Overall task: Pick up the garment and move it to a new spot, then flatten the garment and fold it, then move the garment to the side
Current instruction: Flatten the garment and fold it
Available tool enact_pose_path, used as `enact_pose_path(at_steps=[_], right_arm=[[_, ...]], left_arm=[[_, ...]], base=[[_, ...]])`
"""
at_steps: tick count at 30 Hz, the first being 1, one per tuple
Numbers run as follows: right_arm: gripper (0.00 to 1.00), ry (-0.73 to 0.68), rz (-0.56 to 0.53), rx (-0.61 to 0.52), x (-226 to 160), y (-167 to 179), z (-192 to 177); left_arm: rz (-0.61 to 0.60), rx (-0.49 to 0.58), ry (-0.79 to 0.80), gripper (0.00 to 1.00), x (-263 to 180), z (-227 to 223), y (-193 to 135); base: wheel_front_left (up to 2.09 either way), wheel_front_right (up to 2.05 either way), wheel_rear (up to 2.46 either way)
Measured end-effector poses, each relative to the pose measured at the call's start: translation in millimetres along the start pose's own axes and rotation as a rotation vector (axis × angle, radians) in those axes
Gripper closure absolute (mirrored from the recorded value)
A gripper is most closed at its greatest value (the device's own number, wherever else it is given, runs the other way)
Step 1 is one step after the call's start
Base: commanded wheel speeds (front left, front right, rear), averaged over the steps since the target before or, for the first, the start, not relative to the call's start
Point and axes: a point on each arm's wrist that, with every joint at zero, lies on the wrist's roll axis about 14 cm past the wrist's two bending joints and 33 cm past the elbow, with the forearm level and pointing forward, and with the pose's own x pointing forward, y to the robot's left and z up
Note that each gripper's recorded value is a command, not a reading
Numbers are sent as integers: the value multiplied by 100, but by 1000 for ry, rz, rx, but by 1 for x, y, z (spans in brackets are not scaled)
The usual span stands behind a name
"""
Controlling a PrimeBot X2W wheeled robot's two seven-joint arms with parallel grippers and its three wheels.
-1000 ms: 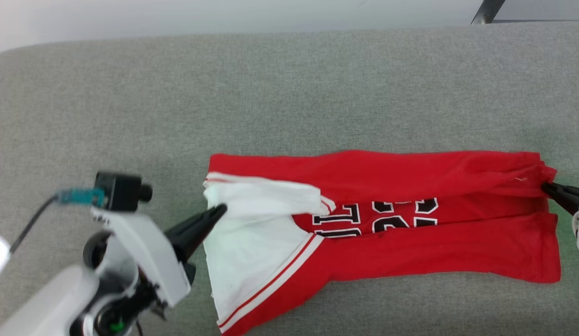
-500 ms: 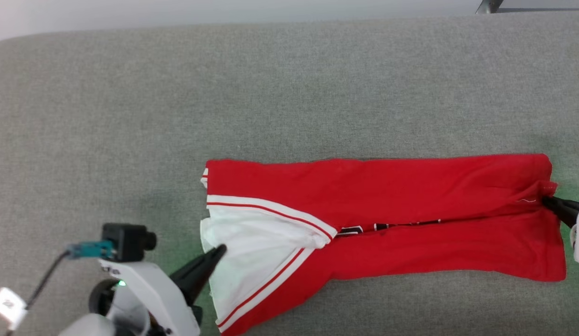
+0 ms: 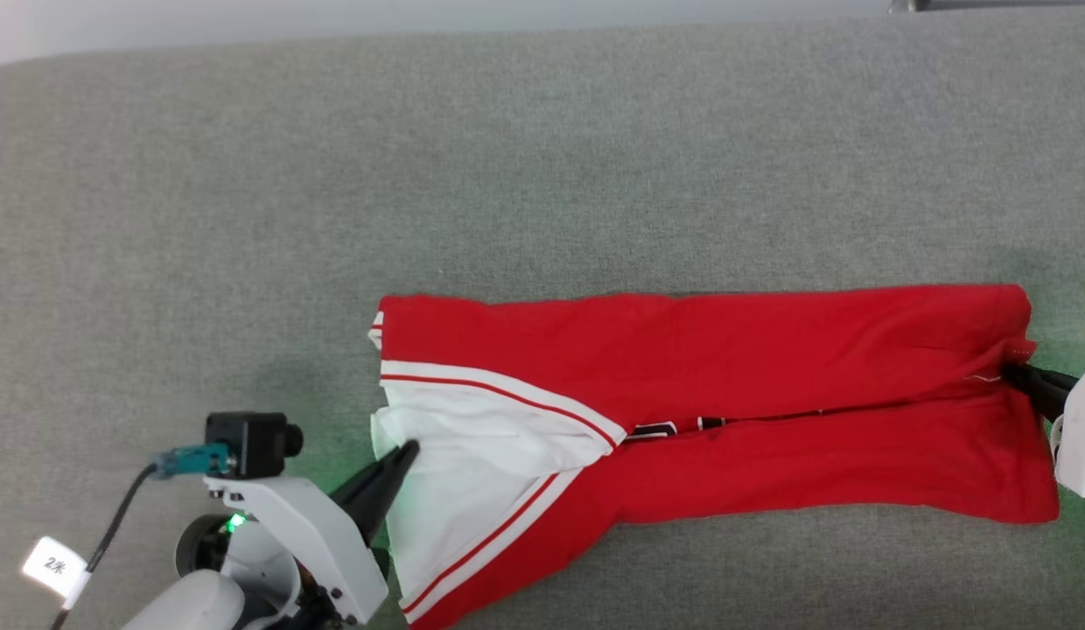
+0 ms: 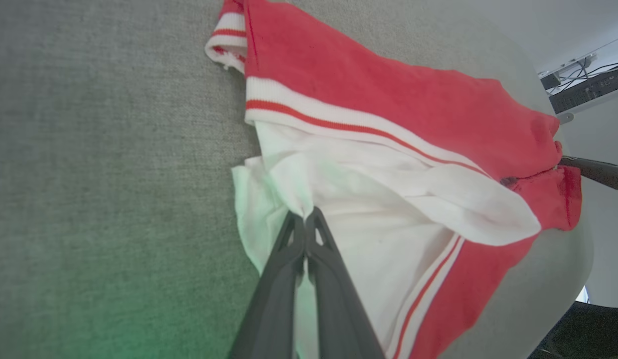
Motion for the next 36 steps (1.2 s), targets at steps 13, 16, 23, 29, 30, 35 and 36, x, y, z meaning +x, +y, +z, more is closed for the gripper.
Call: enact_pose_path(at_steps=[13,16,23,29,30,35,36], right_arm=[[0,-1,-33,86,-31,-16,4],[0,32,-33,101,-33,-17,-1],[0,101,-23,127,-35,-12,-12],[0,104,-33,143,-37,-11,-9],[0,105,-31,146,-37,-10,-8],[0,123,-19,159,-34,-1,-7],[0,128,-20,161,-33,-1,-7]], left_arm=[[91,-62,-243,0,-34,23,4],[150,-14,-304,0,-44,23,14],[227,31,-432,0,-60,27,24],[295,137,-558,0,-77,46,27],[306,166,-586,0,-82,50,27],[344,262,-702,0,-102,67,22],[348,295,-717,0,-105,70,20]], base=[[0,0,0],[0,0,0],[0,0,0],[0,0,0],[0,0,0],[0,0,0],[0,0,0]])
